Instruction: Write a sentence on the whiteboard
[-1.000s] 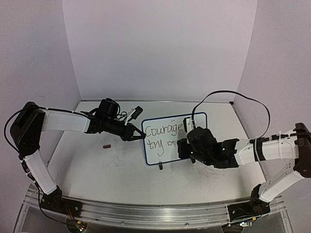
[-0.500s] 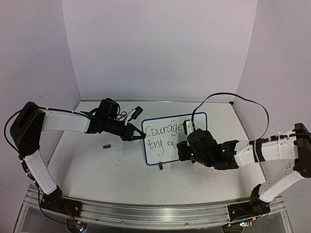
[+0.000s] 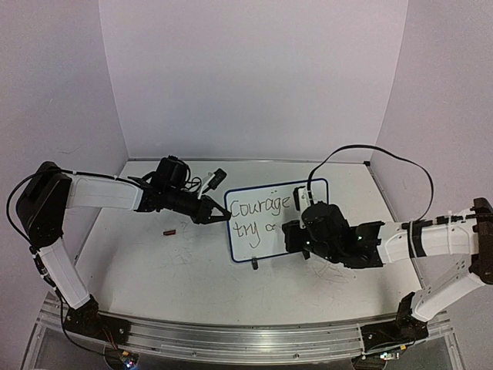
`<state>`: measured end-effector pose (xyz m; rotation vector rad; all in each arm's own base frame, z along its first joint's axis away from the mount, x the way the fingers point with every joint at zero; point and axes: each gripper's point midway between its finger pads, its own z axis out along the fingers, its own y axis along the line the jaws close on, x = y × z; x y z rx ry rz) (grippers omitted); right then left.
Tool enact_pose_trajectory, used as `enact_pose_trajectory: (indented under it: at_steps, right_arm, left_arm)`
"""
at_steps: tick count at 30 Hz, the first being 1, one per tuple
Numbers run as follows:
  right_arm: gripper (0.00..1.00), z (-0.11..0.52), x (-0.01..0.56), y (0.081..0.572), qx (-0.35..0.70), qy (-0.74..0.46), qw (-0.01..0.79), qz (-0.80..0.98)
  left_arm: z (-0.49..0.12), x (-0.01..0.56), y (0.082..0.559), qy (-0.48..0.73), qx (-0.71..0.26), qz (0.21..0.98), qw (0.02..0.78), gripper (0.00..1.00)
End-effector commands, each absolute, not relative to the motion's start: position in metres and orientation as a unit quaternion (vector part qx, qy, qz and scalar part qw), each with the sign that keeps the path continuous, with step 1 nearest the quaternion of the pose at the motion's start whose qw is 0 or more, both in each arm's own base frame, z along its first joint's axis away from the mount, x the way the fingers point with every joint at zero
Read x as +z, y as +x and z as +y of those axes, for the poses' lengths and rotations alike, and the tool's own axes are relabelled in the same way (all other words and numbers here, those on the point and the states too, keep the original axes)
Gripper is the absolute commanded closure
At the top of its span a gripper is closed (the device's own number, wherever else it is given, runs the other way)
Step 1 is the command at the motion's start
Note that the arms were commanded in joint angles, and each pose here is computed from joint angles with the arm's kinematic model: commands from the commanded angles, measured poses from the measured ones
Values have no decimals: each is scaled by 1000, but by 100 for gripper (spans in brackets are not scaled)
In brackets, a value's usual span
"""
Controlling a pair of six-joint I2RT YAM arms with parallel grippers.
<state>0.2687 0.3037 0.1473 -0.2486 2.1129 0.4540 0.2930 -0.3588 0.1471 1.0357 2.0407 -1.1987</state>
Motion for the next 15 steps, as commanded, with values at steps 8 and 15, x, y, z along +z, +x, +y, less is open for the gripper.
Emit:
enact_pose_trajectory:
  at_steps: [8, 15]
  right_arm:
    - [100, 294, 160, 276, 184, -68, 486, 852]
    - [100, 287, 157, 279, 165, -53, 491, 854]
  left_arm:
    - [-352, 135, 284, 406, -423, 765, 267, 100]
    - [-352, 136, 284, 406, -423, 765, 267, 100]
